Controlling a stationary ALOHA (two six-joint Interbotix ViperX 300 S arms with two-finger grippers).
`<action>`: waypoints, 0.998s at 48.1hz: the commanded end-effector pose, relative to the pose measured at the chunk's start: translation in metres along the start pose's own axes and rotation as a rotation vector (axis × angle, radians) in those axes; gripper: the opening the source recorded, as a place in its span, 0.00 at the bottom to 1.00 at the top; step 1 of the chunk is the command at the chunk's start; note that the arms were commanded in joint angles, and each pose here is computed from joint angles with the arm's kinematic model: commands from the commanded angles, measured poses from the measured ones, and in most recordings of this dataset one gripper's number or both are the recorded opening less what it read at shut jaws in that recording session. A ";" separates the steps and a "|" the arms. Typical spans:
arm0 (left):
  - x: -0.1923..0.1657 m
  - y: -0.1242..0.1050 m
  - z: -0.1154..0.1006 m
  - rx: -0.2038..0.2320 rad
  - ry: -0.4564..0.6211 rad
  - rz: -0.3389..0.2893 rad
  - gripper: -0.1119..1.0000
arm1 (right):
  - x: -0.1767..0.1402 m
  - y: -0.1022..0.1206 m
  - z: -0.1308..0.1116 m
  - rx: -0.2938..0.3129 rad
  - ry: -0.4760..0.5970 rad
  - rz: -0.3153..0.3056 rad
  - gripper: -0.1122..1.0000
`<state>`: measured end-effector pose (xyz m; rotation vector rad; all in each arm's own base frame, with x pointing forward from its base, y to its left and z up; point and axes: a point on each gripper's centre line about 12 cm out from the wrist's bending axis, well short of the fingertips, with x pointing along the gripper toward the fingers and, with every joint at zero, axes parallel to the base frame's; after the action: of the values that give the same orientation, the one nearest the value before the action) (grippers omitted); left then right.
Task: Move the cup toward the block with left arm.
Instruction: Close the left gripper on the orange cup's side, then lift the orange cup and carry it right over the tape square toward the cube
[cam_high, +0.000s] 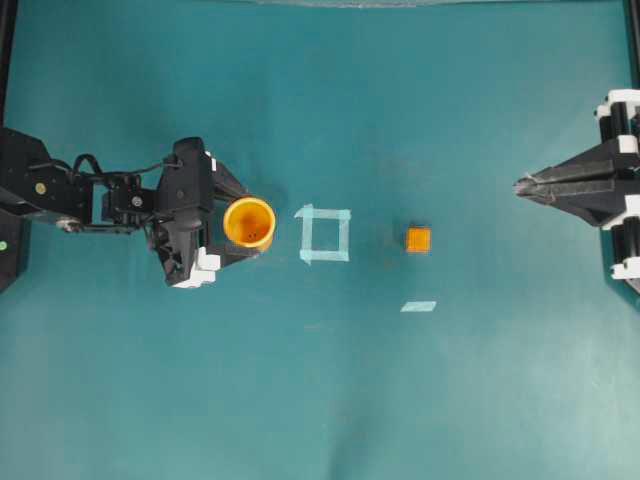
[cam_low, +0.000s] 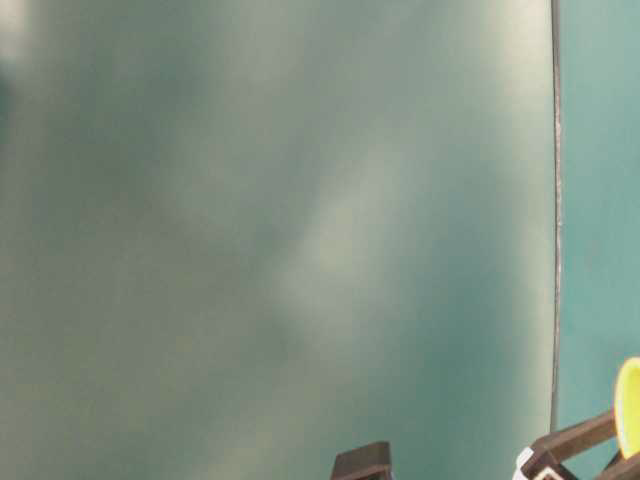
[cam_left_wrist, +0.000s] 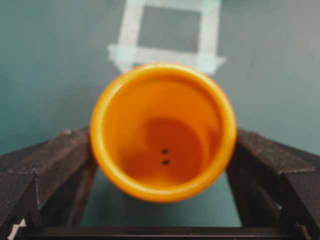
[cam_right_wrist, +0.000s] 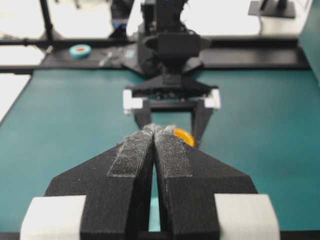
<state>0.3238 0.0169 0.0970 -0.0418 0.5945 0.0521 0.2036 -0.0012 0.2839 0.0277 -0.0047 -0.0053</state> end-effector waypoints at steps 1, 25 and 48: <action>0.003 0.000 0.009 0.004 -0.029 -0.002 0.84 | 0.002 0.000 0.011 0.002 -0.021 0.001 0.10; 0.006 -0.005 0.011 0.012 -0.029 -0.013 0.71 | 0.002 0.000 0.010 0.002 -0.011 0.000 0.10; 0.001 -0.007 0.071 0.018 -0.202 -0.019 0.66 | 0.002 0.000 0.010 0.005 -0.014 0.000 0.10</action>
<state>0.3550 0.0142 0.1321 -0.0307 0.4675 0.0380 0.2034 -0.0012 0.2823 0.0293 0.0137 -0.0057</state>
